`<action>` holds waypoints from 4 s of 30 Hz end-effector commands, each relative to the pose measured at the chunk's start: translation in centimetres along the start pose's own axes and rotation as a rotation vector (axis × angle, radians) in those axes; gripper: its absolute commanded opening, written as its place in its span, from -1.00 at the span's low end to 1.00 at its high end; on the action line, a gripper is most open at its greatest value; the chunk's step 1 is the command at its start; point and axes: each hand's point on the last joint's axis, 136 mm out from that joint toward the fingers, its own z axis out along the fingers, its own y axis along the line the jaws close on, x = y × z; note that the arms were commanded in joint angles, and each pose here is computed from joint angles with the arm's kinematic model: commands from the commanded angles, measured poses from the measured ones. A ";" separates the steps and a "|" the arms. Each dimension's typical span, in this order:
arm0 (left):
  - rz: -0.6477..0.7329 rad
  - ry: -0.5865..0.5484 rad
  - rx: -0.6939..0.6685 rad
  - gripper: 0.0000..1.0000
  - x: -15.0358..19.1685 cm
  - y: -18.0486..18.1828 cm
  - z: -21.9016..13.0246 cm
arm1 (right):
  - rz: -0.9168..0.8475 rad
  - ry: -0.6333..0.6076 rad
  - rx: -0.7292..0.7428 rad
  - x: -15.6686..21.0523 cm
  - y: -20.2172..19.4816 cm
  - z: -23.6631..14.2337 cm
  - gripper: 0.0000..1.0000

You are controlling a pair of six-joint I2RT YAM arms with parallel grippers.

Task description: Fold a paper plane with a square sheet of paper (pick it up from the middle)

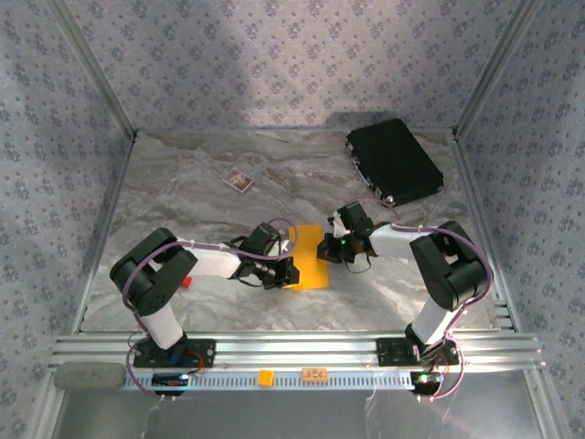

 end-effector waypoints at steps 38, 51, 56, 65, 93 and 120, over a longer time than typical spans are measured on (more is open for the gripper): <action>0.017 -0.218 0.087 -1.00 -14.6 -4.1 -5.4 | 0.134 -0.096 0.051 3.6 -0.1 -6.4 -0.44; -0.057 -0.146 0.024 -1.00 -15.2 0.8 -1.2 | 0.181 -0.013 0.026 6.2 -0.1 -4.4 -0.41; -0.090 -0.118 -0.021 -1.00 -13.8 4.0 -0.6 | 0.193 0.051 0.035 7.9 -0.5 -3.6 -0.37; -0.101 -0.113 -0.023 -1.00 -13.4 4.6 -0.6 | 0.204 0.065 -0.002 8.3 0.0 -3.3 -0.31; -0.111 -0.124 0.011 -1.00 -13.7 3.8 -0.7 | 0.179 -0.004 -0.186 5.1 3.2 -3.3 -0.25; 0.039 -0.189 0.115 -0.19 -15.4 -4.3 -4.8 | 0.124 -0.010 -0.269 2.1 1.5 -1.7 -0.79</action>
